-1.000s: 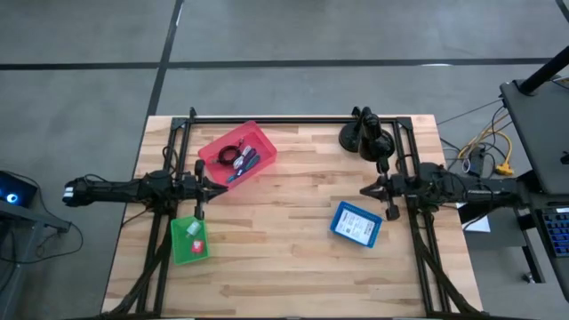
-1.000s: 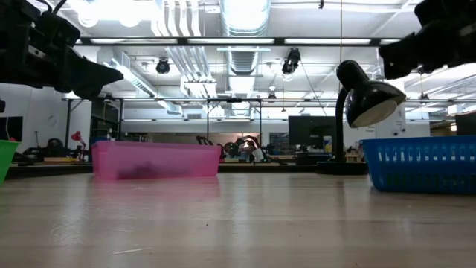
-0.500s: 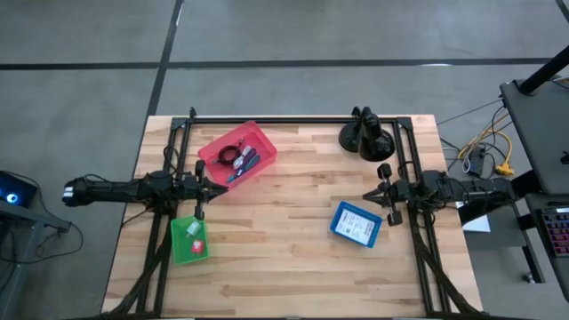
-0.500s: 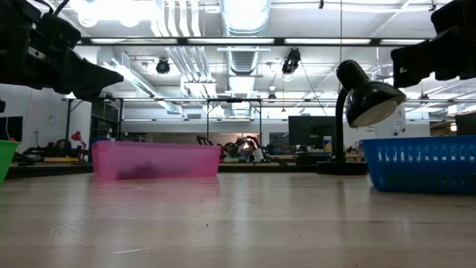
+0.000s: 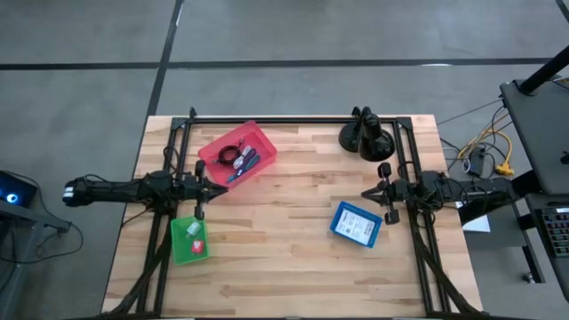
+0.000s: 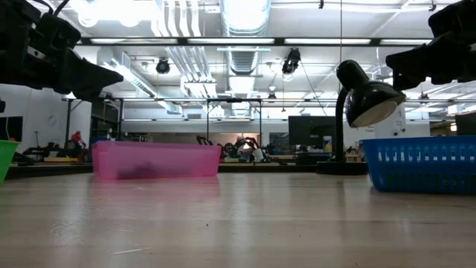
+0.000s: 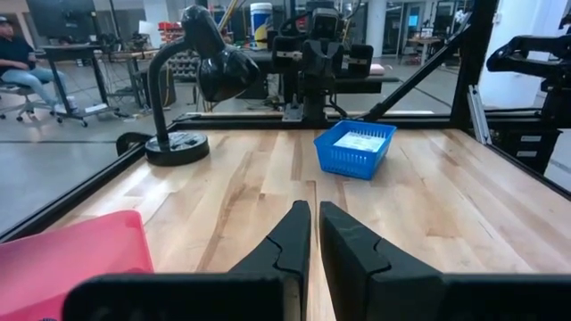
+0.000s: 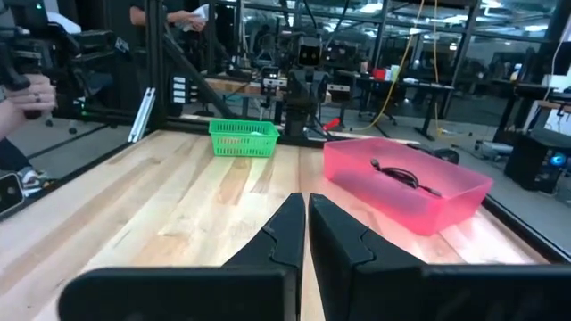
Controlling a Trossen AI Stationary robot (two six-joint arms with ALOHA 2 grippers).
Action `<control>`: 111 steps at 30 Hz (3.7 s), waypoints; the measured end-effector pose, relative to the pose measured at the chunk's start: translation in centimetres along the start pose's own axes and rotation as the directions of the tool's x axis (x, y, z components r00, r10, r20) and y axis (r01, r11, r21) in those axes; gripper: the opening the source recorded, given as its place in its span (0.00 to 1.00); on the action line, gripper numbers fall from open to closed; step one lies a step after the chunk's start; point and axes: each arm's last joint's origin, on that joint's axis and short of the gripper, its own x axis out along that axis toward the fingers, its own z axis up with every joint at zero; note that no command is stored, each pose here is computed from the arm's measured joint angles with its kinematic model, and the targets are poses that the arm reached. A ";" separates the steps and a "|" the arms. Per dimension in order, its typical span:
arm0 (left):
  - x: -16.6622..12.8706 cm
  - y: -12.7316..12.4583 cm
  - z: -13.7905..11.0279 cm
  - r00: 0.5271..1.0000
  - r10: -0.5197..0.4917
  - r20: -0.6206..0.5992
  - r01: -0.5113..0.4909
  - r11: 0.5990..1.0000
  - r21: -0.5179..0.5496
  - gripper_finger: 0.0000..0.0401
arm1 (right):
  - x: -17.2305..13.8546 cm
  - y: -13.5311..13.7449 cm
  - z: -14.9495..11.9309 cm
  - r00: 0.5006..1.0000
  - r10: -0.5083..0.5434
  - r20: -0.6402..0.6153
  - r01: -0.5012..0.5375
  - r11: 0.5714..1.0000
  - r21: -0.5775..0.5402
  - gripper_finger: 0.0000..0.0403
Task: Pick and place items into bin
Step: Return to Home Position
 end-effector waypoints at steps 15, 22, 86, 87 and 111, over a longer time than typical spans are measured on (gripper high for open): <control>0.0 0.0 0.1 1.000 0.001 0.007 -0.001 1.000 -0.003 0.03 | 0.1 0.0 -0.1 1.000 0.001 -0.016 -0.001 1.000 0.010 0.02; 0.0 0.0 0.1 1.000 0.001 0.008 -0.001 1.000 -0.002 0.03 | 0.1 0.0 -0.1 1.000 0.002 -0.016 -0.001 0.999 0.035 0.02; 0.1 0.0 -0.1 1.000 0.000 -0.011 0.000 1.000 0.000 0.03 | 0.1 0.0 -0.1 1.000 0.003 -0.015 -0.002 0.999 0.034 0.02; 0.1 0.0 -0.1 1.000 0.000 -0.012 0.000 1.000 0.000 0.03 | 0.1 0.0 -0.1 1.000 0.002 -0.015 -0.002 0.999 0.033 0.02; 0.1 0.0 -0.1 1.000 0.000 -0.013 0.000 1.000 0.001 0.03 | 0.1 0.0 -0.1 1.000 0.002 -0.015 -0.001 0.999 0.033 0.02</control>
